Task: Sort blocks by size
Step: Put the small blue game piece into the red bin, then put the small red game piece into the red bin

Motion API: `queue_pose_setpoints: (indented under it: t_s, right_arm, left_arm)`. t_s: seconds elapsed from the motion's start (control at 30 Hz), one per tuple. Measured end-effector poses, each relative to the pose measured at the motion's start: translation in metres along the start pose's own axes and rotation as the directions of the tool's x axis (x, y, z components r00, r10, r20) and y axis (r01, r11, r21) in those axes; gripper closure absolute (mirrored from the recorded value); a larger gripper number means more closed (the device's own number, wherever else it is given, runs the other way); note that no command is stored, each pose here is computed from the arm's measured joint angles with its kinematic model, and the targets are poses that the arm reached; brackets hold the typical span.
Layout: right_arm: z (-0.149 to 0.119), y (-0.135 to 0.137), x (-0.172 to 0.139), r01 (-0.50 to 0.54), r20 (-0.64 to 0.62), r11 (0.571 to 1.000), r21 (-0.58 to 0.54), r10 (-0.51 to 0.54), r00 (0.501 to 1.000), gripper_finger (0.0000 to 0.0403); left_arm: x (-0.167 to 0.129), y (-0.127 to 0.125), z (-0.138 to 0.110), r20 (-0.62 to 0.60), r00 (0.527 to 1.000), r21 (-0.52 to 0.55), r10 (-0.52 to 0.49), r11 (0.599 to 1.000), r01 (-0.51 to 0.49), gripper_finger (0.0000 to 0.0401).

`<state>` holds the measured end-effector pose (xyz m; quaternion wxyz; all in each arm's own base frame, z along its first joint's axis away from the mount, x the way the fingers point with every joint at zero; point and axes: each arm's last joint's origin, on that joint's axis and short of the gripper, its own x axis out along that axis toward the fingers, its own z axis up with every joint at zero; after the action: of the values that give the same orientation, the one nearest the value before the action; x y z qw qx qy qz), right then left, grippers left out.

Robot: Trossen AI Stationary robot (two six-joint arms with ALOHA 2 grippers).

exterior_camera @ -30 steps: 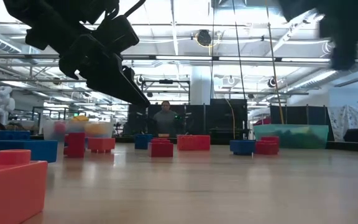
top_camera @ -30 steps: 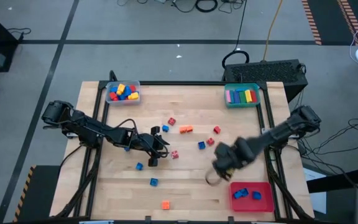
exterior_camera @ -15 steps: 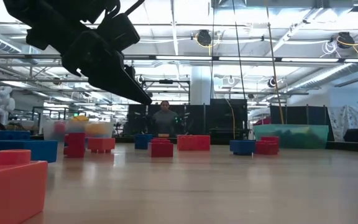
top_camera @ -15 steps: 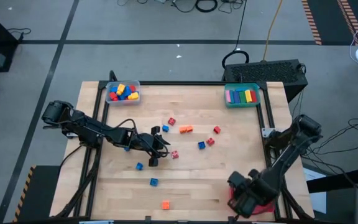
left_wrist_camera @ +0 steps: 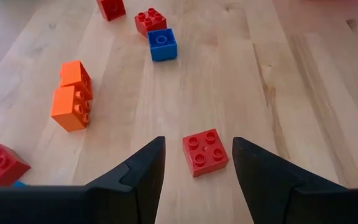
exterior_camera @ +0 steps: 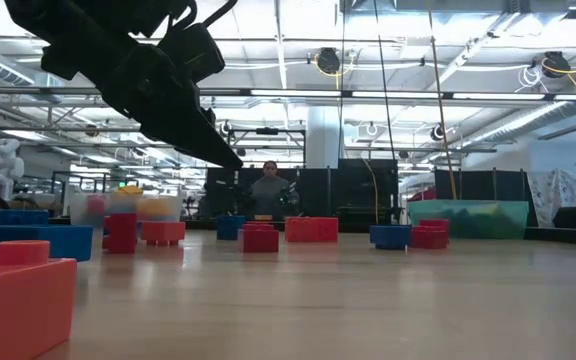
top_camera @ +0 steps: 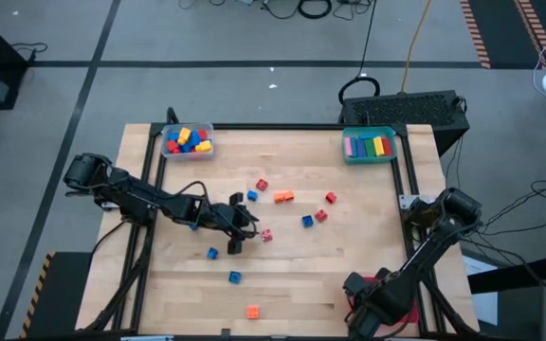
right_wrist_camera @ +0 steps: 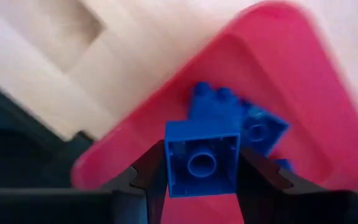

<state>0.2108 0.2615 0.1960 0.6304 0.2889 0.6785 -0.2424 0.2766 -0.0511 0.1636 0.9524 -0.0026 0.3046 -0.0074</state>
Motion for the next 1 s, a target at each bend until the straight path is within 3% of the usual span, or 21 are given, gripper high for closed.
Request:
queue_pose_setpoints:
  t_s: [0.2, 0.43, 0.53, 0.67, 0.87, 1.0]
  right_arm:
    - [-0.003, 0.003, -0.001, -0.039, -0.004, 0.999, -0.008, 0.039, 0.999, 0.0226]
    - [-0.002, -0.009, -0.009, 0.037, 0.008, 0.998, 0.058, -0.037, 0.999, 0.0172]
    - [-0.001, -0.016, -0.022, 0.018, 0.078, 0.997, 0.075, -0.024, 0.997, 0.0161]
    - [0.006, -0.019, -0.050, -0.086, 0.238, 0.996, 0.020, 0.079, 0.968, 0.0160]
    - [0.042, -0.017, -0.072, -0.089, 0.473, 0.991, -0.102, 0.127, 0.872, 0.0166]
    - [0.090, -0.012, -0.068, -0.053, 0.554, 0.996, -0.065, 0.080, 0.828, 0.0167]
  left_arm:
    - [0.000, -0.001, 0.000, 0.000, 1.000, -0.049, -0.007, 0.999, 0.007, 0.0212]
    - [-0.001, -0.003, -0.001, -0.008, 1.000, -0.055, -0.014, 0.998, 0.013, 0.0212]
    - [-0.001, -0.006, -0.002, -0.018, 1.000, -0.049, -0.020, 0.999, 0.019, 0.0212]
    - [-0.005, -0.010, -0.003, -0.026, 1.000, -0.057, 0.004, 0.998, -0.005, 0.0212]
    - [-0.022, -0.019, -0.002, -0.031, 0.997, -0.041, 0.073, 0.996, -0.074, 0.0212]
    - [-0.036, -0.027, -0.001, -0.024, 0.994, -0.032, 0.108, 0.994, -0.109, 0.0212]
